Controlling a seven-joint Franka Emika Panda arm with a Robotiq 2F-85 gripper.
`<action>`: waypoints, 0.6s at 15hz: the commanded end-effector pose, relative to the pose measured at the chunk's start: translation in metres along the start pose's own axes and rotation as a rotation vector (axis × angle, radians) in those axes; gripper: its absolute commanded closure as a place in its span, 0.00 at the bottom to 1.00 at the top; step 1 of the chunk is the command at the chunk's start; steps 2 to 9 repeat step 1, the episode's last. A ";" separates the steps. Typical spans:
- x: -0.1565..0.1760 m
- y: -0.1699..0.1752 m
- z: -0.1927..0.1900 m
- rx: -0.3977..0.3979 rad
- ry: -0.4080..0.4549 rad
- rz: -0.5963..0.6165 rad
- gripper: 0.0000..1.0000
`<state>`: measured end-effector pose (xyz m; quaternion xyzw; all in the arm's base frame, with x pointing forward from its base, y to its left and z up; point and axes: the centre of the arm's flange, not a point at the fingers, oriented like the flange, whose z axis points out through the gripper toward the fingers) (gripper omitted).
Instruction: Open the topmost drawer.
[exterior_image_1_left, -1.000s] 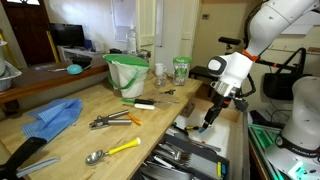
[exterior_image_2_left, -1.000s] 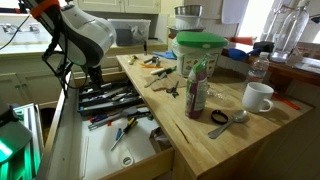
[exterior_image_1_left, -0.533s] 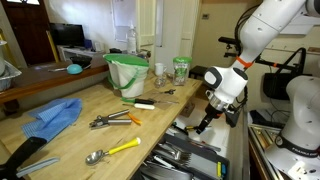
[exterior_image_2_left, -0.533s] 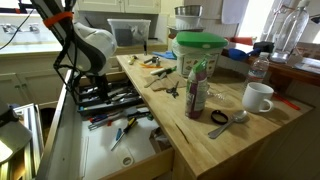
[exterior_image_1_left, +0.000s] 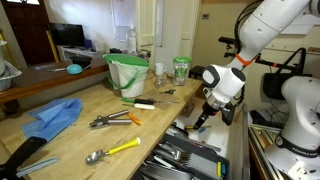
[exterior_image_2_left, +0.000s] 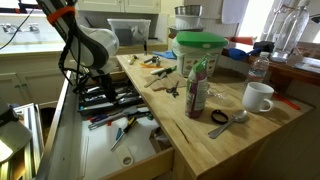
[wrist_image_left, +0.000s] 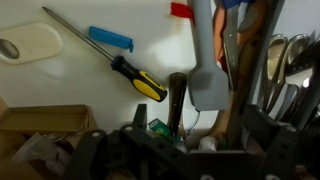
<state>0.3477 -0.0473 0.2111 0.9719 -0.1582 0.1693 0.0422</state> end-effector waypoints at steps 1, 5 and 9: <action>0.000 0.000 0.000 0.000 0.000 0.000 0.00; 0.000 0.000 0.000 0.000 0.000 0.000 0.00; 0.000 0.000 0.000 0.000 0.000 0.000 0.00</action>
